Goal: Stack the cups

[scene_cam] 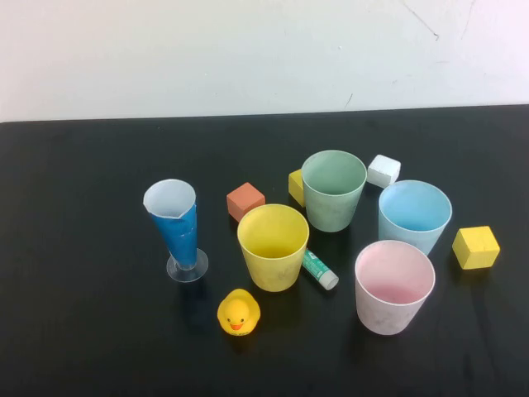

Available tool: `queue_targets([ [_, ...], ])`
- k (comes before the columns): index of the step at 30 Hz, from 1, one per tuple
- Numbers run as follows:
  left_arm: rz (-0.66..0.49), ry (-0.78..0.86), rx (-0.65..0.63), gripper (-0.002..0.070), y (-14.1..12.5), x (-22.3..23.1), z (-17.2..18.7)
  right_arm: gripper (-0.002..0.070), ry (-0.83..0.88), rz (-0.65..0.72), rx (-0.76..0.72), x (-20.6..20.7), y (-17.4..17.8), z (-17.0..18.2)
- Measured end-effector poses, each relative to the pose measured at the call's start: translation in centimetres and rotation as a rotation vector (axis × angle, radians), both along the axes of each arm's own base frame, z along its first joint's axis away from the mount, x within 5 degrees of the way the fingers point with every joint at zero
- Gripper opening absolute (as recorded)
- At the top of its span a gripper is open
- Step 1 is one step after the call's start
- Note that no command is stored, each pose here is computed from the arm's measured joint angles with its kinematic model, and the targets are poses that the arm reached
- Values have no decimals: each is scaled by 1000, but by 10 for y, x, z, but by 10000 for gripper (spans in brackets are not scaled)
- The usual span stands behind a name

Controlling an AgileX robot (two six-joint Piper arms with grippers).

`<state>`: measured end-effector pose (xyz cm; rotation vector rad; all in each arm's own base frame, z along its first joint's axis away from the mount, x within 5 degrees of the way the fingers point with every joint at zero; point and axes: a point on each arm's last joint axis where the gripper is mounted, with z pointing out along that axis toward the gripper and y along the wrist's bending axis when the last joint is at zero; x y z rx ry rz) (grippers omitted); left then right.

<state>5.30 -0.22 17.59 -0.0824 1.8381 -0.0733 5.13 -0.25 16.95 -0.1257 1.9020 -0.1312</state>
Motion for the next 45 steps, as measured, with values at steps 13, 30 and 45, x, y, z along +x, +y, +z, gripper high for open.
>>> queue_targets([
  [13,0,0,0,-2,0,0,0,-1,0,0,0,0,0,0],
  [30,1,0,-3,-2,0,0,0,-1,-6,3,34,0,1,0],
  [45,45,-57,-647,-2,-9,2,8,-1,8,-24,664,0,17,2],
])
